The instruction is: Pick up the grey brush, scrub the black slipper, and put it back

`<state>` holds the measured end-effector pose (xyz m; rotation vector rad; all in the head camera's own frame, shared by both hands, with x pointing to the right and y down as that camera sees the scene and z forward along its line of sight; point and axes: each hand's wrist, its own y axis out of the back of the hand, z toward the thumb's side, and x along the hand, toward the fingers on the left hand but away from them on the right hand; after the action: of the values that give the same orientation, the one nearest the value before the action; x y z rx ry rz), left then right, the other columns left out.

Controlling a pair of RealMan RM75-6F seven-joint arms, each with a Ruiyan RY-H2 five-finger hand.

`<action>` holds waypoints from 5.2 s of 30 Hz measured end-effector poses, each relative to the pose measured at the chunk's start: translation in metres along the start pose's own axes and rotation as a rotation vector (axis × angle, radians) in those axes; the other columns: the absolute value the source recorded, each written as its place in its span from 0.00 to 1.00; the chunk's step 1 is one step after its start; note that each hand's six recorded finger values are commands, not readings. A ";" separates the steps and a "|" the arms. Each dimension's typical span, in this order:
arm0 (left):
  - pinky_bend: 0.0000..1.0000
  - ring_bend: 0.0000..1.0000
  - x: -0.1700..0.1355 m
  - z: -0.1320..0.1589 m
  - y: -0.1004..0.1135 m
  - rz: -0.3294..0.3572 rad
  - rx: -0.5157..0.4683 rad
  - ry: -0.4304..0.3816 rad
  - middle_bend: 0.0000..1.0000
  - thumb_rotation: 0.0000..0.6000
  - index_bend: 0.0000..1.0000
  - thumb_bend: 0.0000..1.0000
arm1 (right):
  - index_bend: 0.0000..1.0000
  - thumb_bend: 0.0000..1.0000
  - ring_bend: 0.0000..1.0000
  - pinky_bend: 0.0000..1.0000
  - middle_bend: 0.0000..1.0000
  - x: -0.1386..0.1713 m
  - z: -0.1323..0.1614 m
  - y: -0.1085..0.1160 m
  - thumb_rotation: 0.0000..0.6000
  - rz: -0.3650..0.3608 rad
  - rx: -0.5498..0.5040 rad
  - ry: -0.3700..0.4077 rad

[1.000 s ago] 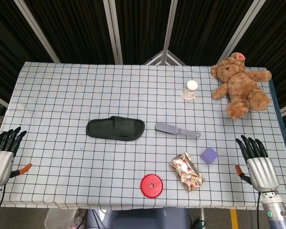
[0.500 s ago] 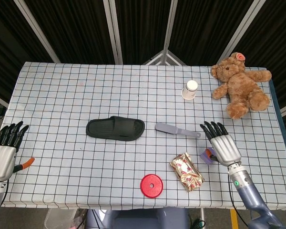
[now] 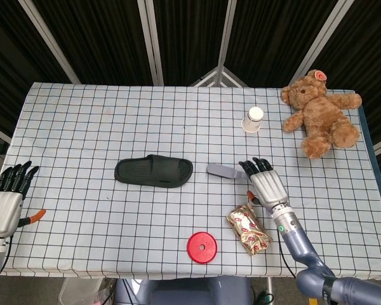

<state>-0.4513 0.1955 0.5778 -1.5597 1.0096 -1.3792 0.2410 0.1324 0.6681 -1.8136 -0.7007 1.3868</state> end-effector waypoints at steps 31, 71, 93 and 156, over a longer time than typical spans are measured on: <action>0.04 0.00 0.005 -0.016 0.000 -0.008 0.011 0.049 0.00 1.00 0.00 0.06 | 0.16 0.41 0.11 0.12 0.18 -0.065 0.058 -0.023 1.00 0.110 0.103 -0.043; 0.04 0.00 0.006 -0.025 0.003 0.000 0.004 0.077 0.00 1.00 0.00 0.06 | 0.32 0.41 0.20 0.17 0.29 -0.095 0.062 -0.027 1.00 0.102 0.119 -0.037; 0.04 0.00 0.005 -0.025 0.003 0.002 0.001 0.078 0.00 1.00 0.00 0.06 | 0.40 0.41 0.29 0.29 0.36 -0.096 0.059 -0.029 1.00 0.113 0.122 -0.045; 0.08 0.03 0.103 0.057 -0.025 -0.200 -0.055 -0.182 0.08 1.00 0.00 0.51 | 0.77 0.45 0.58 0.58 0.66 -0.077 0.079 0.024 1.00 -0.084 0.098 0.098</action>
<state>-0.3843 0.1121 0.6323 -1.8318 0.8047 -1.3220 0.1441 0.0761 0.6798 -1.7426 -0.6390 1.2477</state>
